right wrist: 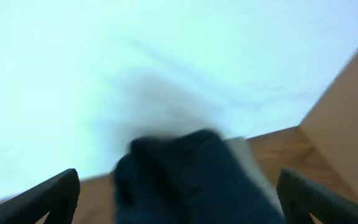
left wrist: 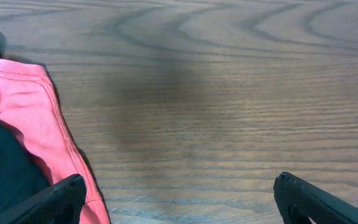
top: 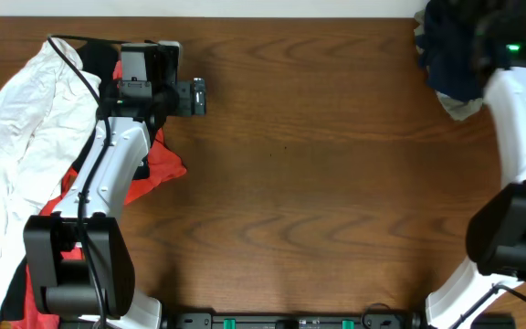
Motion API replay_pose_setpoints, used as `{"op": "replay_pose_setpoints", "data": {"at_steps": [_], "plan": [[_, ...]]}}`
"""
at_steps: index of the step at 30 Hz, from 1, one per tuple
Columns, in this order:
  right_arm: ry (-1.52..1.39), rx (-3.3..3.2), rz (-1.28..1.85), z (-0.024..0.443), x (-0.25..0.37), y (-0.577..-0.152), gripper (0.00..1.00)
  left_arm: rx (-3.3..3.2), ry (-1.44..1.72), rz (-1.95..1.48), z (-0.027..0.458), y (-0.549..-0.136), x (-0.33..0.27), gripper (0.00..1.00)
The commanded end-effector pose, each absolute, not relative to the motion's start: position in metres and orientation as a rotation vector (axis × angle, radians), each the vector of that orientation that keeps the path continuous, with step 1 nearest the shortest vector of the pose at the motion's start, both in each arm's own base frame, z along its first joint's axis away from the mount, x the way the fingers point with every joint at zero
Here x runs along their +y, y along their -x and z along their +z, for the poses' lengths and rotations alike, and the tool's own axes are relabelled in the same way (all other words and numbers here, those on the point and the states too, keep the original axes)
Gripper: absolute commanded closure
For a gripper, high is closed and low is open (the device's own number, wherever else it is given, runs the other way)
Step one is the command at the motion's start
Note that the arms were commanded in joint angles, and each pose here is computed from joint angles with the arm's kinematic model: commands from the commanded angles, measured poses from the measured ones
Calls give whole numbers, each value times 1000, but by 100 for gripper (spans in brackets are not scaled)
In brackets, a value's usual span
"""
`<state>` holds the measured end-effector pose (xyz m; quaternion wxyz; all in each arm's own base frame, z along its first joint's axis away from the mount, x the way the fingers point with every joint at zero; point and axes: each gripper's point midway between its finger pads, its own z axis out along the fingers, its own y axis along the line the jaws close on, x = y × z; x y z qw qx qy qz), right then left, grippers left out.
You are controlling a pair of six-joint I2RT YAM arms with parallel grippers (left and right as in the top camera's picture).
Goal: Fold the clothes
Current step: 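Place the shorts on the khaki garment at top right and release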
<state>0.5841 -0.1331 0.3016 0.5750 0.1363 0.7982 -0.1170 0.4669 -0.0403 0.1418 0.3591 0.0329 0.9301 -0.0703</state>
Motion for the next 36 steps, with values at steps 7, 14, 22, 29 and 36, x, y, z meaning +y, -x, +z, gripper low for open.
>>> {"op": "replay_pose_setpoints", "data": {"at_steps": [7, 14, 22, 29, 36], "plan": [[-424, 1965, -258, 161, -206, -619, 1, 2407, -73, -180, 139, -468, -38, 2], [-464, 2107, -269, 23, -219, -622, 1, 2407, -72, -180, 139, -468, -38, 2], [-453, 2018, -293, 32, -225, -633, 1, 2407, -72, -181, 139, -468, -38, 2], [-414, 1744, -298, 245, -219, -618, 1, 2407, -72, -181, 139, -468, -38, 2], [-369, 1429, -301, 482, -182, -502, 1, 2407, -72, -180, 139, -468, -38, 2]]}}
